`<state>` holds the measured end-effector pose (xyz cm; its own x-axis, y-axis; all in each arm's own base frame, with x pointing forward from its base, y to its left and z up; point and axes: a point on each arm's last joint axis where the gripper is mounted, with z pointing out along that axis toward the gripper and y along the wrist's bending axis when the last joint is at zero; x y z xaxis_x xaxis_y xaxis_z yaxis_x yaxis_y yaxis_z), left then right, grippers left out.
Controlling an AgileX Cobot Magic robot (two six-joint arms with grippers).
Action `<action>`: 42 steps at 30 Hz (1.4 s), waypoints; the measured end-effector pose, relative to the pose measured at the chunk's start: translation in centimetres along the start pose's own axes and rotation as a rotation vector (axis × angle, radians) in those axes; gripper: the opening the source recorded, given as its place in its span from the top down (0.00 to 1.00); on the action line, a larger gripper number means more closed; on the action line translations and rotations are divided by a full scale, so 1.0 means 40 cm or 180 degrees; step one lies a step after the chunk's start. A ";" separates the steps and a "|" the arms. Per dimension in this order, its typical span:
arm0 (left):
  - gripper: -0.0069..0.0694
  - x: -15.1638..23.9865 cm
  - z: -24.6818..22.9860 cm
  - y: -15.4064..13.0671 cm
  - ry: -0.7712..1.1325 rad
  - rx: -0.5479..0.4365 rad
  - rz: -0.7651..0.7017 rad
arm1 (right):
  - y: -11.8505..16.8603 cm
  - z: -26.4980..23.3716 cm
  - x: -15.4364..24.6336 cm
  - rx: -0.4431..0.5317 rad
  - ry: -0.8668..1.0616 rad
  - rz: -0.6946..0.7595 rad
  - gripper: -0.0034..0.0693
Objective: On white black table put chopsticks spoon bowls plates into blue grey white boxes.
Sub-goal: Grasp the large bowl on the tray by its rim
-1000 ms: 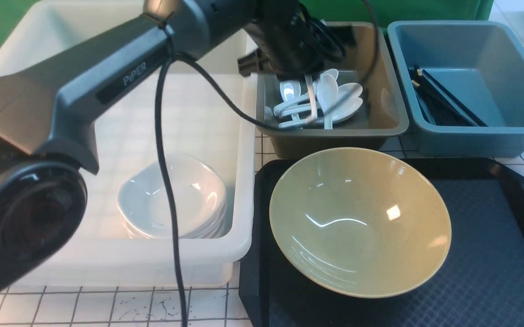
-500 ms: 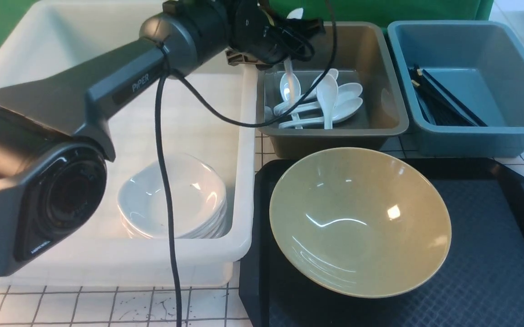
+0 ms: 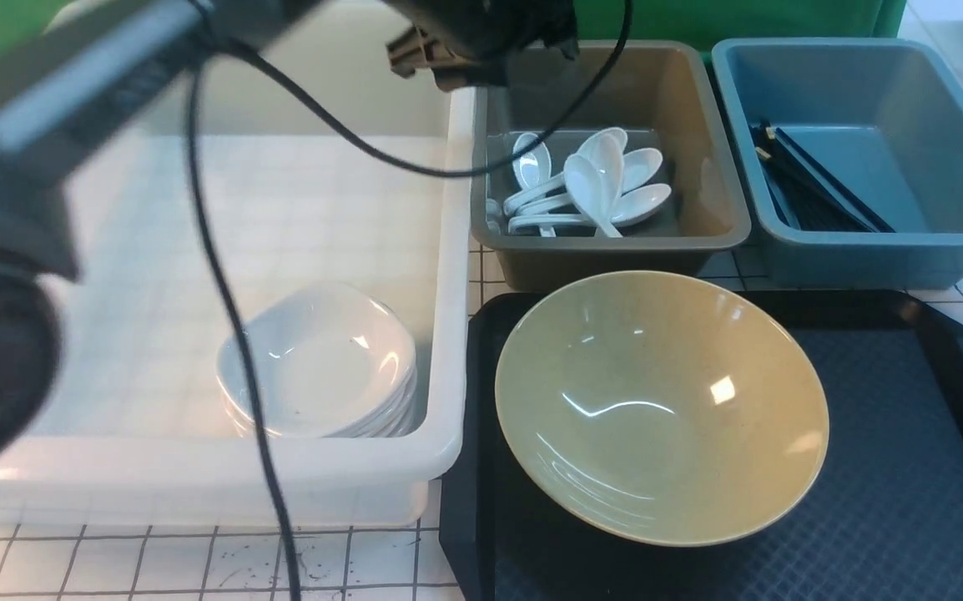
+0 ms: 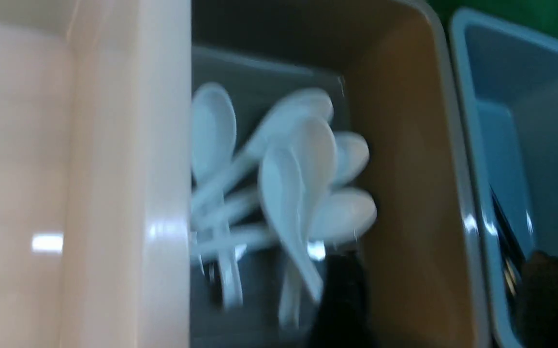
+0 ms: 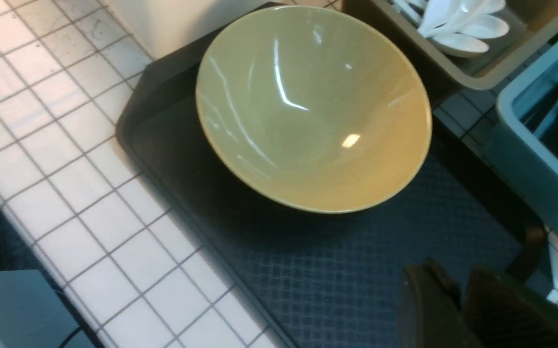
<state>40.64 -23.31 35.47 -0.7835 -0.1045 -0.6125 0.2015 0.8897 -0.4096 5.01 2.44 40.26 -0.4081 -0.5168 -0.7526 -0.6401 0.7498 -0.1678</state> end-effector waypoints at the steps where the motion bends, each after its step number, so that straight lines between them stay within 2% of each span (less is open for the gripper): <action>1: 0.60 0.010 -0.025 -0.012 0.0121 -0.0004 0.0064 | -0.001 -0.001 0.001 0.0009 -0.0007 -0.0006 0.77; 3: 0.79 0.044 -0.083 -0.046 0.0419 0.0004 0.0382 | -0.003 -0.005 0.003 0.0023 -0.0030 -0.0023 0.77; 5: 0.88 0.096 -0.119 -0.092 0.0648 0.0079 0.0711 | -0.008 -0.017 0.011 0.0020 -0.0093 -0.0015 0.77; 6: 0.89 0.107 -0.122 -0.104 0.0681 0.0102 0.0757 | -0.009 -0.020 0.013 0.0020 -0.0101 -0.0012 0.77; 8: 0.91 0.194 -0.143 -0.170 0.0893 0.0273 0.1150 | -0.017 -0.044 0.030 0.0013 -0.0240 0.0069 0.77; 10: 0.91 0.249 -0.143 -0.198 0.1027 0.0361 0.1353 | -0.022 -0.058 0.041 0.0010 -0.0319 0.0106 0.77; 12: 0.91 0.366 -0.126 -0.251 0.1280 0.0547 0.1750 | -0.031 -0.085 0.065 -0.0001 -0.0478 0.0204 0.77; 15: 0.89 0.456 -0.092 -0.284 0.1412 0.0662 0.2103 | -0.040 -0.110 0.088 -0.0016 -0.0631 0.0317 0.77; 18: 0.75 0.514 -0.034 -0.295 0.1488 0.0649 0.2376 | -0.044 -0.124 0.103 -0.0044 -0.0715 0.0394 0.77; 19: 0.66 0.530 -0.005 -0.293 0.1530 0.0617 0.2426 | -0.044 -0.128 0.107 -0.0070 -0.0735 0.0408 0.77; 20: 0.64 0.535 0.007 -0.291 0.1545 0.0598 0.2440 | -0.043 -0.129 0.108 -0.0085 -0.0740 0.0412 0.77; 24: 0.36 0.571 0.083 -0.277 0.1663 0.0496 0.2475 | -0.037 -0.130 0.110 -0.0178 -0.0739 0.0429 0.77; 28: 0.22 0.602 0.162 -0.253 0.1676 0.0317 0.2667 | -0.037 -0.131 0.110 -0.0185 -0.0741 0.0434 0.77; 31: 0.24 0.615 0.200 -0.233 0.1672 0.0150 0.2888 | -0.037 -0.131 0.110 -0.0189 -0.0740 0.0435 0.77; 38: 0.58 0.600 0.197 -0.247 0.1635 0.0141 0.2848 | -0.037 -0.131 0.110 -0.0189 -0.0740 0.0435 0.77; 42: 0.61 0.571 0.182 -0.272 0.1534 0.0181 0.2844 | -0.037 -0.131 0.110 -0.0189 -0.0740 0.0435 0.76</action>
<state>24.82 -38.60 21.01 -0.4834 0.7897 -0.3776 0.8472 0.5307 0.0255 0.75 -3.09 40.51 -0.3372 -0.2987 -0.8928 -0.6292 0.7769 -0.0223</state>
